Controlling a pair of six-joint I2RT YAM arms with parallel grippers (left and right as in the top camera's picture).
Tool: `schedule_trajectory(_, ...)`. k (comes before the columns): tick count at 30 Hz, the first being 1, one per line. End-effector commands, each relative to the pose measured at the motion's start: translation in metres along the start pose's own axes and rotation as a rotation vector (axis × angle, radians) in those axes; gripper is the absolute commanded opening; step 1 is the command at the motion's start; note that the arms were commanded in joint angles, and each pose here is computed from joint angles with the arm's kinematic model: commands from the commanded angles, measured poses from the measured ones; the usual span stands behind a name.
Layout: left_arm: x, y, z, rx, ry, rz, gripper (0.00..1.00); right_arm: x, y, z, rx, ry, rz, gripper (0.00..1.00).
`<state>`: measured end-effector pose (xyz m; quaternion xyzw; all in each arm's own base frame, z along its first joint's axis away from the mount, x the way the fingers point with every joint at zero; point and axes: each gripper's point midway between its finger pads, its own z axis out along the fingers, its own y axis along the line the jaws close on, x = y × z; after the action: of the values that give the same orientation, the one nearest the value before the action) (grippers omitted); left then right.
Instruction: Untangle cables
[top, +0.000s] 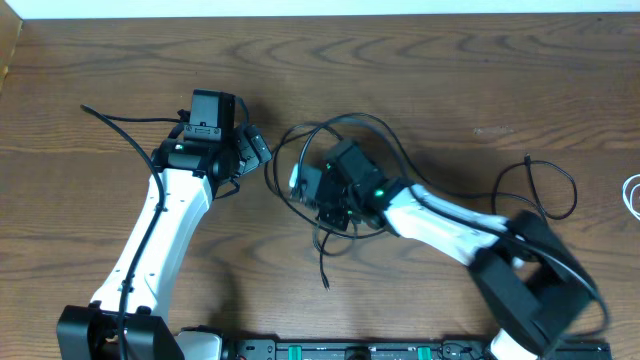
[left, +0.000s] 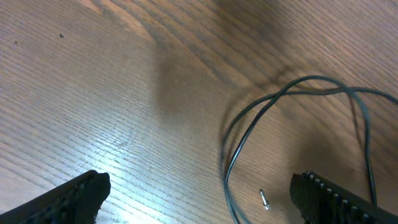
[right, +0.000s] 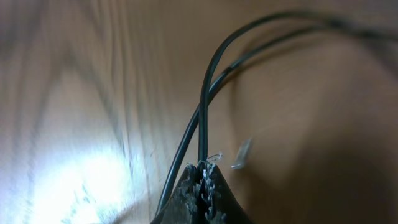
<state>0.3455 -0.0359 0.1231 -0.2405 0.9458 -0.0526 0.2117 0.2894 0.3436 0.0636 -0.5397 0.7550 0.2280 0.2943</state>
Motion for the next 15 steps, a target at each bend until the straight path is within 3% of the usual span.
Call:
schedule_trajectory(1, -0.005, 0.002, 0.000, -0.015, -0.010, -0.006, 0.98, -0.054, -0.014, -0.060, 0.080, -0.172, 0.060, 0.01)
schedule_trajectory(4, -0.005, 0.002, 0.000, -0.015, -0.010, -0.006, 0.98, -0.079, -0.026, -0.105, 0.153, -0.273, 0.056, 0.01)
schedule_trajectory(8, -0.005, 0.002, 0.000, -0.015, -0.010, -0.006, 0.98, -0.095, -0.059, -0.171, 0.339, -0.388, 0.188, 0.01)
schedule_trajectory(15, -0.005, 0.002, 0.000, -0.015, -0.010, -0.006, 0.98, -0.091, -0.107, -0.301, 0.696, -0.591, 0.377, 0.01)
